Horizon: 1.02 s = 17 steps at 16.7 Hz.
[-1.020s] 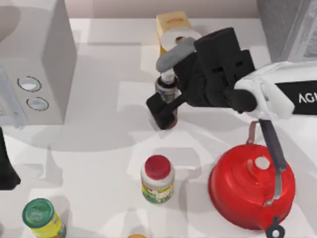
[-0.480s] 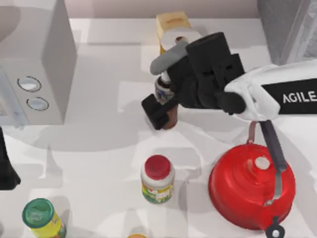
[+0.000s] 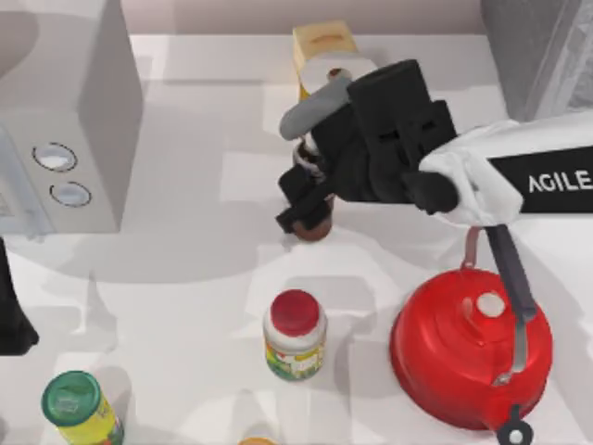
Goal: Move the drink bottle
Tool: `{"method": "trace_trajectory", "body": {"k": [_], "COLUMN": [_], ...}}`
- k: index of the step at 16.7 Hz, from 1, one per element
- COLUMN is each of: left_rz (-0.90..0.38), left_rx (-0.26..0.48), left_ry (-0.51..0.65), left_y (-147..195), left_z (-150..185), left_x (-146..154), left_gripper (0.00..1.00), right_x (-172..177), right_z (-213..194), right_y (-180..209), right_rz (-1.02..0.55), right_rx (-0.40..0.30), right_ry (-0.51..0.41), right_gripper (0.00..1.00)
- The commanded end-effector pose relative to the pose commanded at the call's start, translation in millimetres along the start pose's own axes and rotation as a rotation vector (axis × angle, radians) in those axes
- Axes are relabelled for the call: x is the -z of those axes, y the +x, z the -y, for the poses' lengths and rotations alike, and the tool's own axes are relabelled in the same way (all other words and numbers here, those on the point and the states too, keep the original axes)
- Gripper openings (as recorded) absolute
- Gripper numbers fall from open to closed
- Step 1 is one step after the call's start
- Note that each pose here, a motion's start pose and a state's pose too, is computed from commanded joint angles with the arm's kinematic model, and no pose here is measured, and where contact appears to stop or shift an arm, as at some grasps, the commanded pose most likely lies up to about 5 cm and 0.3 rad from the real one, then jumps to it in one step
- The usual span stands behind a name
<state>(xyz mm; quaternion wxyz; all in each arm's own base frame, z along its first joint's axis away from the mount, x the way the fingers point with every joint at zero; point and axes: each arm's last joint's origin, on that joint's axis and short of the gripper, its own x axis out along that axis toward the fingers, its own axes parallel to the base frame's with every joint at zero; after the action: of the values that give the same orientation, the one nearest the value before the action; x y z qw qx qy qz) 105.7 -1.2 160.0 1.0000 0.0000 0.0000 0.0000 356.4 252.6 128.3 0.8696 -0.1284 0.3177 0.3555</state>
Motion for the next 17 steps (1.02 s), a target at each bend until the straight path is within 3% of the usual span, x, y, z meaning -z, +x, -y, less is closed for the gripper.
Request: {"method": "trace_trajectory", "body": {"k": [3,4,13,17], "left_rz": [0.000,0.000,0.000,0.000], "left_rx": [0.000,0.000,0.000,0.000], "left_ry": [0.000,0.000,0.000,0.000], "left_y": [0.0,0.0,0.0,0.0], "left_z": [0.0,0.0,0.0,0.0], "left_x": [0.0,0.0,0.0,0.0], "left_gripper": [1.00,1.00,1.00,1.00], "right_x": [0.0,0.0,-0.2,0.5], "right_z": [0.0,0.0,2.2,38.8], "right_y": [0.0,0.0,-1.4,-36.3], "right_rz": [0.000,0.000,0.001,0.007], "right_rx": [0.000,0.000,0.005,0.119], "right_ry": [0.000,0.000,0.005,0.082], "right_gripper": [0.02,0.00,0.00,0.00]}}
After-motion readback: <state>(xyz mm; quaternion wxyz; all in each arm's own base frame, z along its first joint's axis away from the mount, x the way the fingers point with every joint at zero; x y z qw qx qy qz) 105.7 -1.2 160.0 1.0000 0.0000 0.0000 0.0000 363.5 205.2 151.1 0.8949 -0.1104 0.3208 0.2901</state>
